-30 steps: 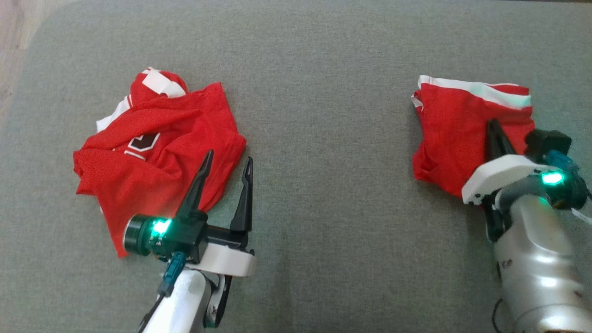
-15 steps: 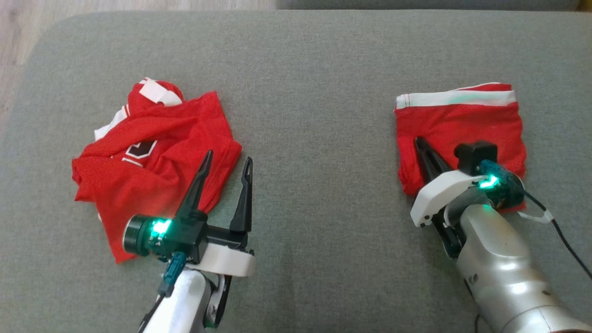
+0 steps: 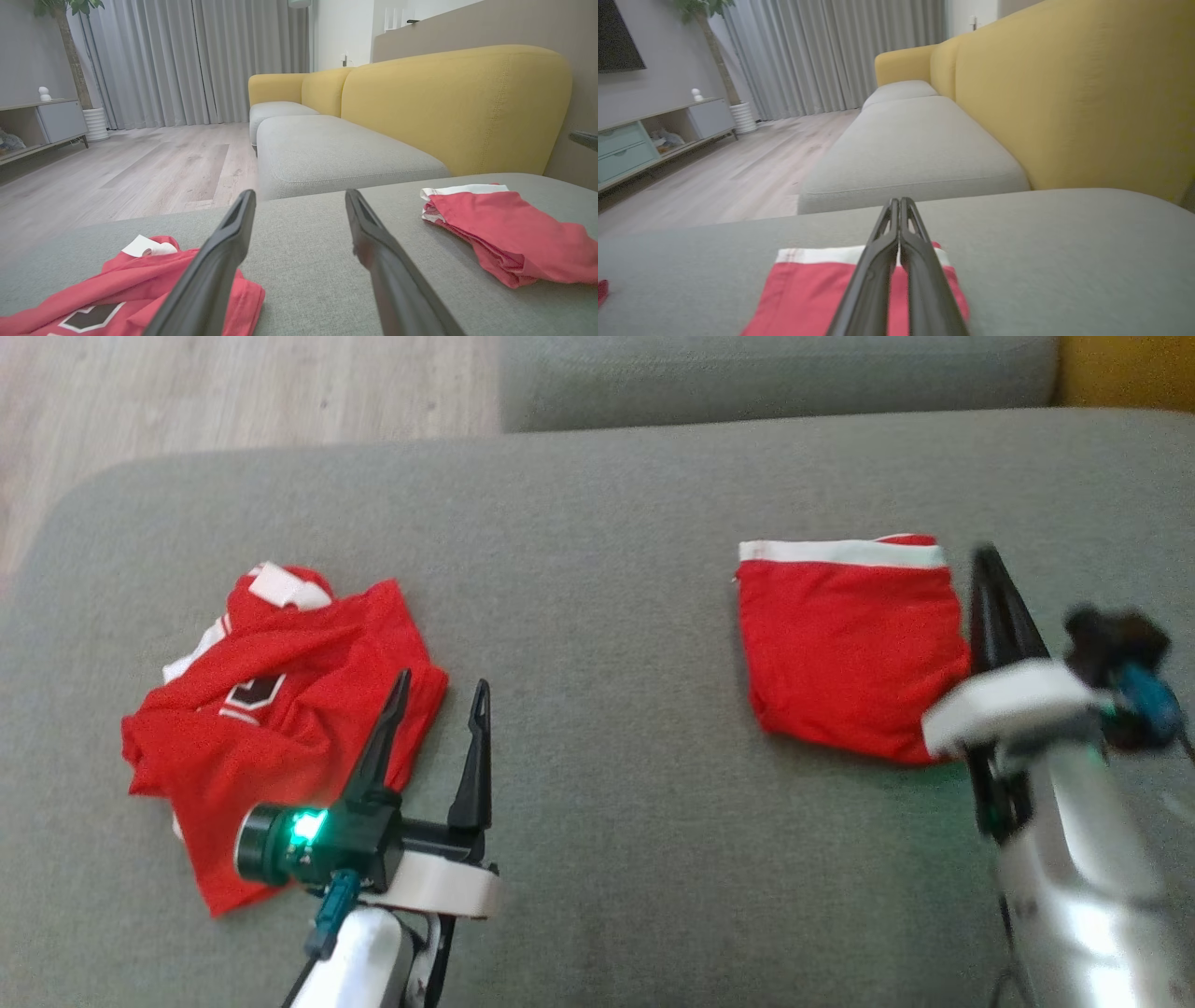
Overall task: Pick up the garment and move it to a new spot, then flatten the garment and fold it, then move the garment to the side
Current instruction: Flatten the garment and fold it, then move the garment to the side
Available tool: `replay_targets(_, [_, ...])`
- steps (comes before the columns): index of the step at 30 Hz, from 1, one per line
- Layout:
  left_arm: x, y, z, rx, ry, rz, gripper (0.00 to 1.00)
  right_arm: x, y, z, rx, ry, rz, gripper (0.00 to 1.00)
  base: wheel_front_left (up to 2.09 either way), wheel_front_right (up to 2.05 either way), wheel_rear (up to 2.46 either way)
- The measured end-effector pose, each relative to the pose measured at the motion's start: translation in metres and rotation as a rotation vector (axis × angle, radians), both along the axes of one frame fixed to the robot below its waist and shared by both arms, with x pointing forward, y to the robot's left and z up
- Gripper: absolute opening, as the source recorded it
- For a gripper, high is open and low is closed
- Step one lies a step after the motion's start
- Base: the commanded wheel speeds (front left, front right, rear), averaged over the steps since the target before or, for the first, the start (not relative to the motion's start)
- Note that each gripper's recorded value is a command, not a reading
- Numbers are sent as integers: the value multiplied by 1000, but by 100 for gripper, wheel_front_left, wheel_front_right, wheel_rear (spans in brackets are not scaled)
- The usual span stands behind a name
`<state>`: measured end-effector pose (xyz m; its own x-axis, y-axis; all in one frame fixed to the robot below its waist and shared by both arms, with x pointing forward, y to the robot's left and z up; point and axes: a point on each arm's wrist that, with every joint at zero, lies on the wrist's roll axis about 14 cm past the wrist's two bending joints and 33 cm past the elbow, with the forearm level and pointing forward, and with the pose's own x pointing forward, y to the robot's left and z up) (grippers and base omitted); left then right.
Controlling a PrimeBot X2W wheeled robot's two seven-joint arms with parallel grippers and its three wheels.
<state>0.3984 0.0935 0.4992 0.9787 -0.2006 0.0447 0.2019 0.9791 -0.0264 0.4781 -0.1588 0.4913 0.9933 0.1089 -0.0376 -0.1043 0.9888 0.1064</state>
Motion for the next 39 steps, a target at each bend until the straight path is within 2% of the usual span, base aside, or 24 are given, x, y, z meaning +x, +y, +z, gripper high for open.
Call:
replay_targets(6, [-8,-8,6,-6,-16,-18,100,-61,-40,-24,-29,35,-106,0,0,0,0])
replay_targets(7, [-10,-10,6,-7,-14,-22,100,-69,-45,-26,-30,37,-120,34,0,0,0])
replay_targets(8, [-12,-11,5,-8,-11,-24,100,-76,-47,-27,-25,39,-128,100,0,0,0])
replay_targets(15, [-17,-15,2,-11,-1,-38,100,-106,-51,-36,54,53,-161,100,0,0,0])
replay_targets(23, [-16,-15,-1,-13,8,-38,100,-106,-50,-34,53,44,-157,100,0,0,0])
replay_targets(27, [-13,-12,-13,-14,41,-35,100,-92,-45,-39,43,74,-137,100,0,0,0])
replay_targets(32, [-2,-7,-20,-9,59,-22,100,-54,-40,-41,60,119,-126,100,0,0,0])
replay_targets(39, [8,6,-31,4,86,10,100,-18,-35,-81,101,299,-138,100,0,0,0])
